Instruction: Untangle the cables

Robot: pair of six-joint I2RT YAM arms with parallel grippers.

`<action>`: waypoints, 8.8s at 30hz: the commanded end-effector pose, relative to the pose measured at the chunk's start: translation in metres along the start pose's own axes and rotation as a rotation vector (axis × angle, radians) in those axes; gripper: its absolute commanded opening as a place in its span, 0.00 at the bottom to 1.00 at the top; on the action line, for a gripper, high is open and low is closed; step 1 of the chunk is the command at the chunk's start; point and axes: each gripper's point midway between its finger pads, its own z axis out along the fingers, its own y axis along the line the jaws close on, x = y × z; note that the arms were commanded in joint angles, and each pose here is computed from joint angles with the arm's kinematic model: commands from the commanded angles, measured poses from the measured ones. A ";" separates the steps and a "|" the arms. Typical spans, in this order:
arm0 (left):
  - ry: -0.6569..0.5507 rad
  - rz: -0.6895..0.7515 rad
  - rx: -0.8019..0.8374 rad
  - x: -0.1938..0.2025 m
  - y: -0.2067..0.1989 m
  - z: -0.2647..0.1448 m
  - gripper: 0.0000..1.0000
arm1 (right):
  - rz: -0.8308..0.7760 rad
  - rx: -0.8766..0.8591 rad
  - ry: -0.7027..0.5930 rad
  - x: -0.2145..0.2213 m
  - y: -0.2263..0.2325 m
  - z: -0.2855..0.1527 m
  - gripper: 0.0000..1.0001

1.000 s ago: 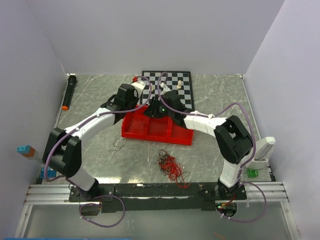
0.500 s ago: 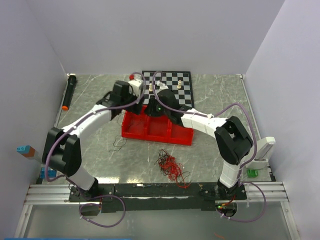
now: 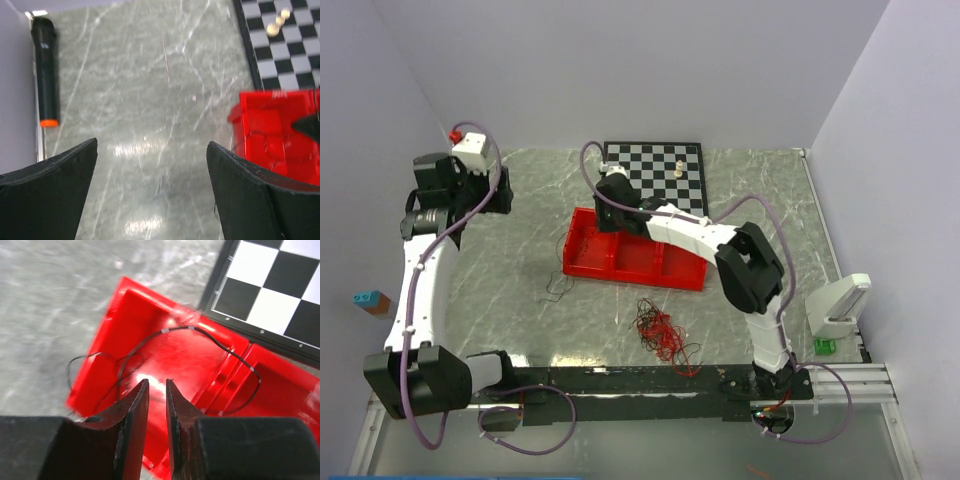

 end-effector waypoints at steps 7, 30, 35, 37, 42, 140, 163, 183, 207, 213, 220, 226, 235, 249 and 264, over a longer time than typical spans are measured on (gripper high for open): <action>0.216 0.133 0.373 0.107 -0.057 -0.026 0.88 | -0.070 0.044 0.072 0.006 0.012 0.022 0.28; 0.300 0.644 0.625 0.200 -0.111 0.042 0.88 | -0.025 0.016 0.212 0.074 0.020 0.032 0.23; 0.298 0.673 0.624 0.206 -0.110 0.049 0.86 | -0.022 0.003 0.226 0.082 0.021 0.037 0.22; 0.283 0.687 0.630 0.208 -0.112 0.050 0.82 | -0.020 -0.001 0.227 0.083 0.021 0.037 0.21; 0.306 0.686 0.669 0.224 -0.120 0.047 0.66 | -0.014 -0.013 0.224 0.084 0.024 0.036 0.20; 0.210 0.279 0.338 0.040 -0.187 0.055 0.97 | 0.242 -0.155 -0.054 0.016 -0.001 -0.092 0.43; 0.494 0.230 0.615 0.208 -0.099 0.052 0.85 | 0.185 -0.160 -0.048 0.037 -0.008 -0.115 0.42; 0.284 0.535 0.468 0.216 -0.101 0.066 0.76 | 0.184 -0.145 -0.025 0.045 -0.008 -0.109 0.41; 0.122 0.604 0.438 0.133 -0.128 0.040 0.01 | 0.183 -0.135 -0.038 0.041 -0.009 -0.115 0.41; 0.169 0.418 0.577 0.117 -0.168 0.024 0.01 | 0.191 -0.135 -0.036 0.045 -0.010 -0.115 0.41; 0.257 0.372 0.607 0.144 -0.206 0.030 0.01 | 0.192 -0.125 -0.037 0.047 -0.014 -0.117 0.41; 0.344 0.323 0.588 0.162 -0.219 0.047 0.02 | 0.202 -0.092 -0.047 0.049 -0.023 -0.116 0.41; 0.378 0.257 0.569 0.150 -0.223 0.058 0.39 | 0.211 -0.093 -0.054 0.046 -0.024 -0.116 0.41; 0.279 0.012 0.630 0.034 -0.151 0.010 0.71 | 0.064 -0.182 -0.019 0.070 0.007 -0.124 0.52; 0.352 -0.104 0.476 0.071 -0.061 -0.008 0.75 | -0.014 -0.147 0.192 0.155 0.030 -0.061 0.58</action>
